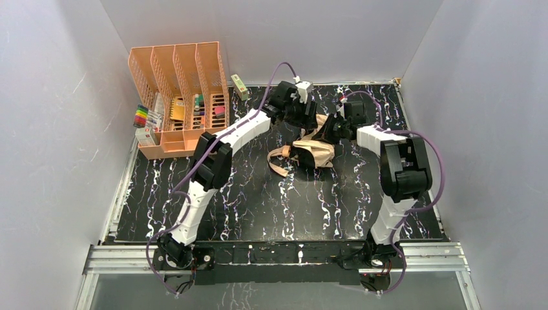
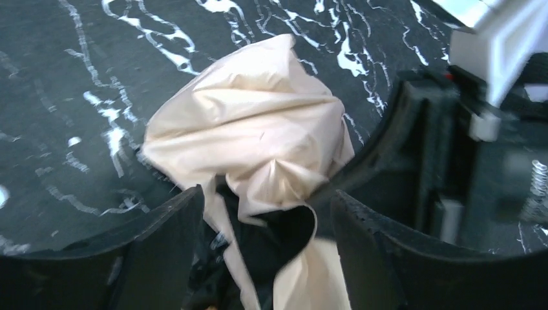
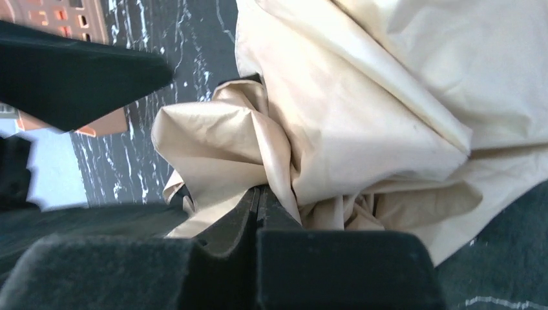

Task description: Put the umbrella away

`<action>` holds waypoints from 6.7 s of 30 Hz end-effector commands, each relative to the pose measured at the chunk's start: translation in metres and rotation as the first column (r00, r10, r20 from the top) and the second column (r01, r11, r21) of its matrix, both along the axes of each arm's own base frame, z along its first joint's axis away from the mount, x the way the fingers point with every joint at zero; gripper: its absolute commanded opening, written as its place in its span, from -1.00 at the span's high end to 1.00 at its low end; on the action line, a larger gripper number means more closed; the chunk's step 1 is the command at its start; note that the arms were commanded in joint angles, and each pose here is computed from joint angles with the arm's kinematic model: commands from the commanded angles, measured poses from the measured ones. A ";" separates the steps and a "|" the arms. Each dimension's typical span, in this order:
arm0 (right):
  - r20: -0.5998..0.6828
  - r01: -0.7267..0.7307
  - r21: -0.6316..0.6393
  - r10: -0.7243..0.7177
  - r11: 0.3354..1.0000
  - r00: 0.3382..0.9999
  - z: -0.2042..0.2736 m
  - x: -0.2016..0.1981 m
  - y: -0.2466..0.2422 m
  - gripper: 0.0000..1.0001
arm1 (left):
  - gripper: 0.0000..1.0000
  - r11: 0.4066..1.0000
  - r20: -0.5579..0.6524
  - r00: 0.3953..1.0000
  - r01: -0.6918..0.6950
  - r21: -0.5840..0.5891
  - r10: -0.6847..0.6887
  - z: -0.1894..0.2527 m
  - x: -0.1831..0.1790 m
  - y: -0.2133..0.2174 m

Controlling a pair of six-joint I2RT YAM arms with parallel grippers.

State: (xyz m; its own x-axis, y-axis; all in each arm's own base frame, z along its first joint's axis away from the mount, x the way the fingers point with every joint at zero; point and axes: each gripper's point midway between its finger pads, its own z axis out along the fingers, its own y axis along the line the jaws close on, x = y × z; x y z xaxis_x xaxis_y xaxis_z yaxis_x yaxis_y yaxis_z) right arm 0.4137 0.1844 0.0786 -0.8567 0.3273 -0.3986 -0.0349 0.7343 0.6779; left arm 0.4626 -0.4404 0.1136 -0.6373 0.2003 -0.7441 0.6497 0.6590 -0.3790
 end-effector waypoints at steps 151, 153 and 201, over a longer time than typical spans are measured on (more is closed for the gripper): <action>-0.219 0.181 -0.187 -0.220 0.966 0.951 -0.083 0.013 -0.064 1.00 | -0.16 0.946 0.135 0.937 -0.324 -0.012 0.322 0.103 -0.208 0.015; -0.220 0.181 -0.186 -0.221 0.966 0.950 -0.083 0.013 -0.064 1.00 | -0.10 0.943 0.129 0.934 -0.334 -0.013 0.332 0.104 -0.205 0.010; -0.223 0.178 -0.191 -0.219 0.965 0.950 -0.083 0.014 -0.064 1.00 | 0.07 0.884 0.143 0.891 -0.449 0.129 0.431 0.089 -0.201 0.042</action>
